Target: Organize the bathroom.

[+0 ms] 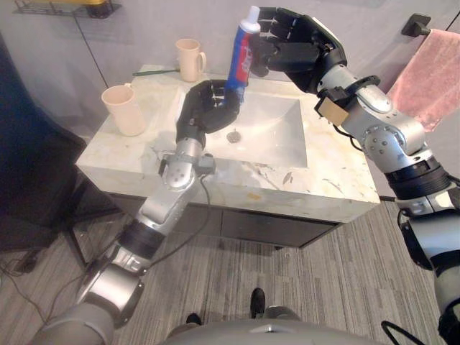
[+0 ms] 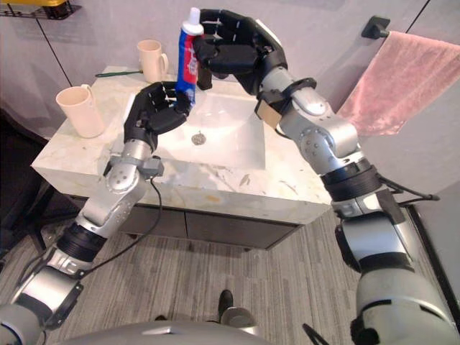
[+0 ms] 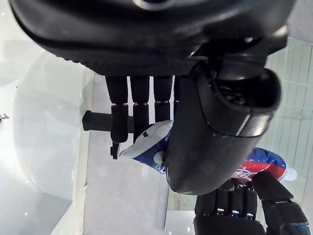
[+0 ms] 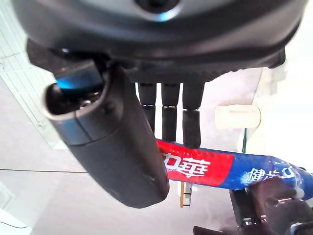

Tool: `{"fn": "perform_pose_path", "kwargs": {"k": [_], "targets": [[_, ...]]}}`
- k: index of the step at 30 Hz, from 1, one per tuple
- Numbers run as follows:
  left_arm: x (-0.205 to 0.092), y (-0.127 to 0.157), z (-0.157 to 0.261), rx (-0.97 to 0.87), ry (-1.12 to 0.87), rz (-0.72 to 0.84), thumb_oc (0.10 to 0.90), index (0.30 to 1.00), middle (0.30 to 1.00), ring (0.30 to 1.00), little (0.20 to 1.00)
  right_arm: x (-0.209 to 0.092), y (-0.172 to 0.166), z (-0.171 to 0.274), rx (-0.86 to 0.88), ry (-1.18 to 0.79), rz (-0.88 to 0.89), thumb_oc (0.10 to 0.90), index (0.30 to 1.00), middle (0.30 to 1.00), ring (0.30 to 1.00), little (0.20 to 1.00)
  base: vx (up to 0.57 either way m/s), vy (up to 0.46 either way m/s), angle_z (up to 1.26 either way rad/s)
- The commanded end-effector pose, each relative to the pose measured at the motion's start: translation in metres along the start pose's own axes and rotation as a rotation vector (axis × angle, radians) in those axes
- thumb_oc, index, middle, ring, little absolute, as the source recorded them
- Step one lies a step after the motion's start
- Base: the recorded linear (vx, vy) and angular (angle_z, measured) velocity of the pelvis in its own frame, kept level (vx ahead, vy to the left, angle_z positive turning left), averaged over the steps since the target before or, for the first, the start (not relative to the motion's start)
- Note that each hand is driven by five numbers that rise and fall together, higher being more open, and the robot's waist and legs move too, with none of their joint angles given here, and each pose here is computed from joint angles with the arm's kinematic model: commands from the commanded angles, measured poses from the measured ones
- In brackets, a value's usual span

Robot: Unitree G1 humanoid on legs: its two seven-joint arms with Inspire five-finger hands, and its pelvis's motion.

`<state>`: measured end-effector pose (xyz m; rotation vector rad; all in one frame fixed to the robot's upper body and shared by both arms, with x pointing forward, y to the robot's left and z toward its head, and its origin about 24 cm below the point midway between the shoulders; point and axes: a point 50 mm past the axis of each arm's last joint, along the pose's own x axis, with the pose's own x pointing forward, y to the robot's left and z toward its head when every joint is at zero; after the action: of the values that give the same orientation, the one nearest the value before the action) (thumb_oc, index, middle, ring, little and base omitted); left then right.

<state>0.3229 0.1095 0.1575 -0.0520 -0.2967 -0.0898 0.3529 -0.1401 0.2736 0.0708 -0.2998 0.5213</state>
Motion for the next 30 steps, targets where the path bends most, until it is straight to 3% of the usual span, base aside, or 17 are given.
{"fn": "perform_pose_path", "kwargs": {"k": [1, 4, 5, 7, 8, 21, 30], "targets": [[0.015, -0.013, 0.052, 0.023, -0.254, -0.073, 0.400, 0.300, 0.300, 0.300, 0.300, -0.001, -0.006, 0.077, 0.010, -0.363, 0.001, 0.400, 0.300, 0.300, 0.300, 0.300, 0.00, 0.000, 0.00], [0.014, -0.010, 0.050, 0.017, -0.243, -0.070, 0.413, 0.319, 0.319, 0.319, 0.319, -0.003, -0.010, 0.081, -0.006, -0.378, -0.016, 0.400, 0.300, 0.300, 0.300, 0.300, 0.00, 0.000, 0.00], [0.014, -0.010, 0.050, 0.015, -0.242, -0.069, 0.455, 0.382, 0.382, 0.382, 0.382, -0.003, -0.010, 0.082, -0.007, -0.379, -0.017, 0.400, 0.300, 0.300, 0.300, 0.300, 0.00, 0.000, 0.00], [0.013, -0.008, 0.048, 0.000, -0.234, -0.071, 0.717, 0.775, 0.775, 0.775, 0.775, -0.005, -0.012, 0.084, -0.018, -0.395, -0.034, 0.400, 0.300, 0.300, 0.300, 0.300, 0.00, 0.000, 0.00], [0.012, -0.006, 0.048, 0.005, -0.232, -0.074, 0.800, 0.900, 0.900, 0.900, 0.900, -0.007, -0.014, 0.088, -0.028, -0.406, -0.044, 0.400, 0.300, 0.300, 0.300, 0.300, 0.00, 0.000, 0.00], [0.003, 0.022, 0.059, 0.018, -0.270, -0.055, 0.800, 0.900, 0.900, 0.900, 0.900, -0.020, -0.029, 0.103, -0.076, -0.466, -0.123, 0.400, 0.300, 0.300, 0.300, 0.300, -0.01, -0.001, 0.03], [-0.005, 0.048, 0.092, 0.007, -0.446, 0.004, 0.800, 0.900, 0.900, 0.900, 0.900, -0.025, -0.036, 0.101, -0.113, -0.467, -0.161, 0.400, 0.300, 0.300, 0.300, 0.300, -0.02, -0.006, 0.05]]}}
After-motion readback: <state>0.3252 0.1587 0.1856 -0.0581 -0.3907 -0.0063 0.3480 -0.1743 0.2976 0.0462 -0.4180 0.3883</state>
